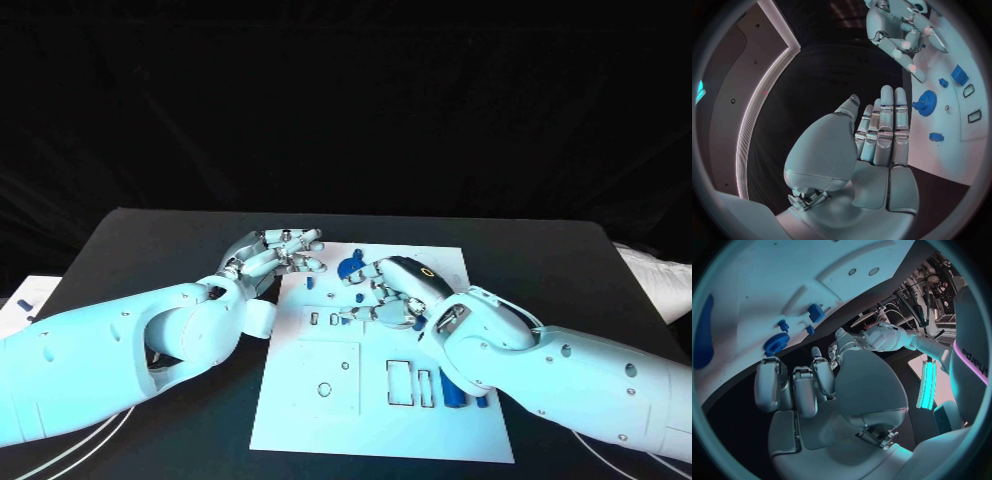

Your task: Assemble the parts on the task board

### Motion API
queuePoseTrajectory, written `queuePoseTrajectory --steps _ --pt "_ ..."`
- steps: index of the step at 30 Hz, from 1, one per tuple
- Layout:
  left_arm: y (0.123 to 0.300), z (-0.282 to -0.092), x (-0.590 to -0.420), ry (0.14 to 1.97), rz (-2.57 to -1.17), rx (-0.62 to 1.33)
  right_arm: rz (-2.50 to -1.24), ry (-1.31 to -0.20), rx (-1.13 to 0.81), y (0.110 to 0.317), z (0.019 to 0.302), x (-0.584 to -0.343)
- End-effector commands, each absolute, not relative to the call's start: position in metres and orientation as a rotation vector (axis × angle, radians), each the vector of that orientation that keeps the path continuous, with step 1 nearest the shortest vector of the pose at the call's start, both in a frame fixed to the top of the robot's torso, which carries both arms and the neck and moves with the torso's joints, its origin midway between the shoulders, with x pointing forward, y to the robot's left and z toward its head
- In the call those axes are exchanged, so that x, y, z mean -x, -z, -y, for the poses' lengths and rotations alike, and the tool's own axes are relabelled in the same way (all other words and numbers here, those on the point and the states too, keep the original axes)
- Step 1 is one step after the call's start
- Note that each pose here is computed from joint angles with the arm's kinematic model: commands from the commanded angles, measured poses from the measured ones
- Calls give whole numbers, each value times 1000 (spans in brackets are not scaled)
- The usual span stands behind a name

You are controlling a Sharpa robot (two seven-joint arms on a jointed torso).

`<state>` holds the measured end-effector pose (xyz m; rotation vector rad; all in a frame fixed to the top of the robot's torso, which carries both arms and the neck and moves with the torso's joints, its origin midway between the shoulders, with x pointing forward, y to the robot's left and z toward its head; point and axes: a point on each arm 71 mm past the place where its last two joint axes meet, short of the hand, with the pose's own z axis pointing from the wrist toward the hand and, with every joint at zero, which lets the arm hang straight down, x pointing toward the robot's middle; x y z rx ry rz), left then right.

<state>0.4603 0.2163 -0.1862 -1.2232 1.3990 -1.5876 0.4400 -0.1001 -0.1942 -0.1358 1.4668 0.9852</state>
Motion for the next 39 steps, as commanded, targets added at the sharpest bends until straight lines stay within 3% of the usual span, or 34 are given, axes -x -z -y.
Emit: queuePoseTrajectory --steps 1,6,12,20,29,39 --pt "194 -218 -462 1483 -1531 1215 -1325 -1152 128 173 113 -434" --pt "199 -221 -464 1390 -1669 1136 -1324 -1155 71 156 141 -436" --pt "203 -218 -465 1186 -1996 957 -1433 -1118 -215 141 191 -448" --pt "191 -220 -470 853 -2260 729 -1478 -1042 -350 137 221 -450" --pt "177 -213 -485 505 -2243 469 -1470 -991 -365 137 230 -450" --pt "172 -187 -493 391 -2250 368 -1476 -972 -374 139 231 -450"
